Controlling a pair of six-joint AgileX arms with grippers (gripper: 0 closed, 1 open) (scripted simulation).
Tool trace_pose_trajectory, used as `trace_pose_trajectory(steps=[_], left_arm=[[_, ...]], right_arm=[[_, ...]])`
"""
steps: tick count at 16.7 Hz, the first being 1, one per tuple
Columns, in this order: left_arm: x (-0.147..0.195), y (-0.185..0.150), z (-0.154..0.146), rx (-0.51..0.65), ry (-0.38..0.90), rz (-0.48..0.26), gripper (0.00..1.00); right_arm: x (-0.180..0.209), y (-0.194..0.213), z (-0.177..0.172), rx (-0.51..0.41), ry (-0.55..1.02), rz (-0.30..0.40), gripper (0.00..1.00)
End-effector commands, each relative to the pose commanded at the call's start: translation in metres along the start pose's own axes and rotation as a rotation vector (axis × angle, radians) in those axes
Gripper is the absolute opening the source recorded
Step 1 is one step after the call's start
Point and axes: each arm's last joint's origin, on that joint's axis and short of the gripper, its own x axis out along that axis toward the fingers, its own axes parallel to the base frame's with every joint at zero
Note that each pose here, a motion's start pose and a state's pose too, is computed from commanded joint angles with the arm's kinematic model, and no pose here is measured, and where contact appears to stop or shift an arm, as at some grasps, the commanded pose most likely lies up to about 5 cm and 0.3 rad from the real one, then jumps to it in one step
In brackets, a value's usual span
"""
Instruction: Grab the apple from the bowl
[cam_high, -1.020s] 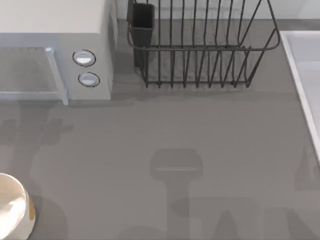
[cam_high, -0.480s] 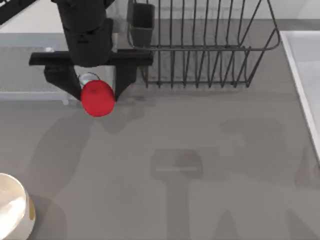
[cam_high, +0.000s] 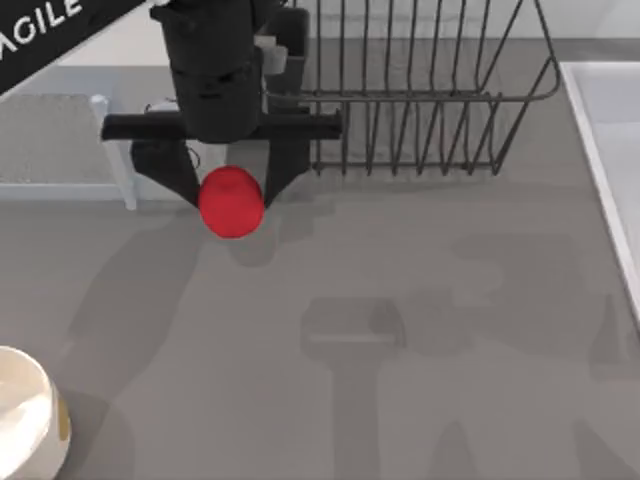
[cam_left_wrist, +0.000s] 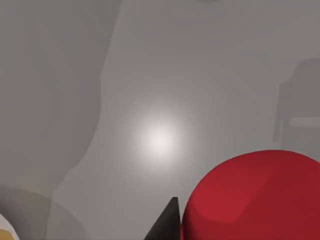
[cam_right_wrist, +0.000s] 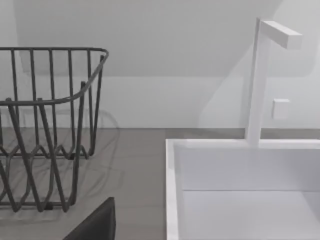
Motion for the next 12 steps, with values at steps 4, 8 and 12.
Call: trace_pose_trajectory(steps=[4,8,12], left_arm=[[0.030,-0.002,0.003,0.000,0.002,0.002,0.00],[0.082,-0.003,0.004,0.000,-0.012,-0.006,0.00],[0.109,-0.002,0.000,0.001,-0.005,-0.001,0.00]], right_arm=[[0.000,0.000,0.000,0.000,0.000,0.000,1.00],[0.000,0.000,0.000,0.000,0.000,0.000,1.00],[0.000,0.000,0.000,0.000,0.000,0.000,1.00]])
